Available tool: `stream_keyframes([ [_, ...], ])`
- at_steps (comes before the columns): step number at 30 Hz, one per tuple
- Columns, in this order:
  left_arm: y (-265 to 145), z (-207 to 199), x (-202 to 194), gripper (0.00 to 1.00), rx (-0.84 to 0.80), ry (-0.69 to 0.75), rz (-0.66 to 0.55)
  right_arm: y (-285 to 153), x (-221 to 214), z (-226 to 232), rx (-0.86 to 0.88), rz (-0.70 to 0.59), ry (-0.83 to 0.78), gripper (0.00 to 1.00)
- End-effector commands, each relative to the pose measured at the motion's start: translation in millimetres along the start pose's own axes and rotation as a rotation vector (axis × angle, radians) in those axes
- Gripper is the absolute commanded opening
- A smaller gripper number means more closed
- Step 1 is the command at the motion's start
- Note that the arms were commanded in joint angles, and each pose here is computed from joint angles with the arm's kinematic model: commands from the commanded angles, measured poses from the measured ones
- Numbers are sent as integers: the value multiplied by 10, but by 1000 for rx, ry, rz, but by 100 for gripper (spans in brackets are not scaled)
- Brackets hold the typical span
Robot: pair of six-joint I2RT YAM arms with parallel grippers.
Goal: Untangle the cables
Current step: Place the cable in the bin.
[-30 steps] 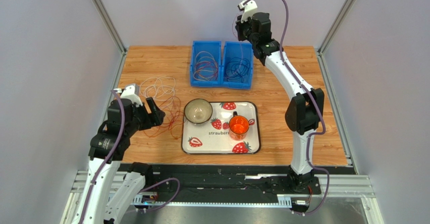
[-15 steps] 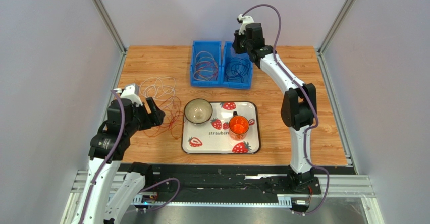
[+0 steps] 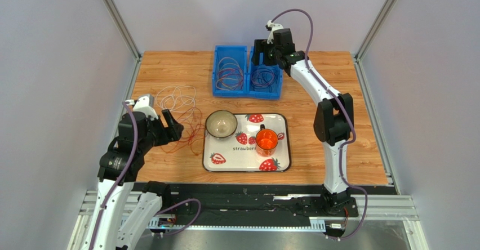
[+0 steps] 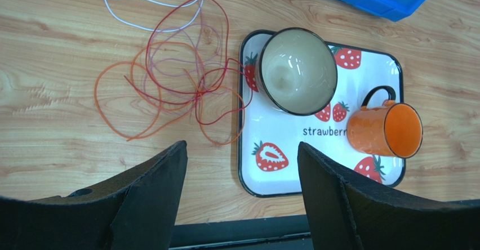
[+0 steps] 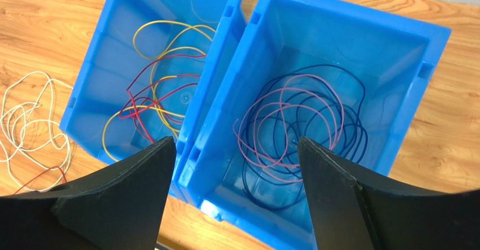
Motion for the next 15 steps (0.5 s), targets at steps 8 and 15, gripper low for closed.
stream_keyframes([
  [8, 42, 33, 28, 79, 35, -2, -8, -827, 241, 420, 77, -83, 3, 84],
  [15, 221, 85, -7, 77, 111, -55, 72, -1178, 20, 520, 140, -49, 43, 84],
])
Point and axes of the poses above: each gripper's point midway between its finger pads, its own y axis out along the fingers, its own z axis along the line the jaws close on, x = y × z, the point moved 7 cm from there along -y, back along the fingers, and after that the axes turned 12 degrees about y, right-handed, at the moved point
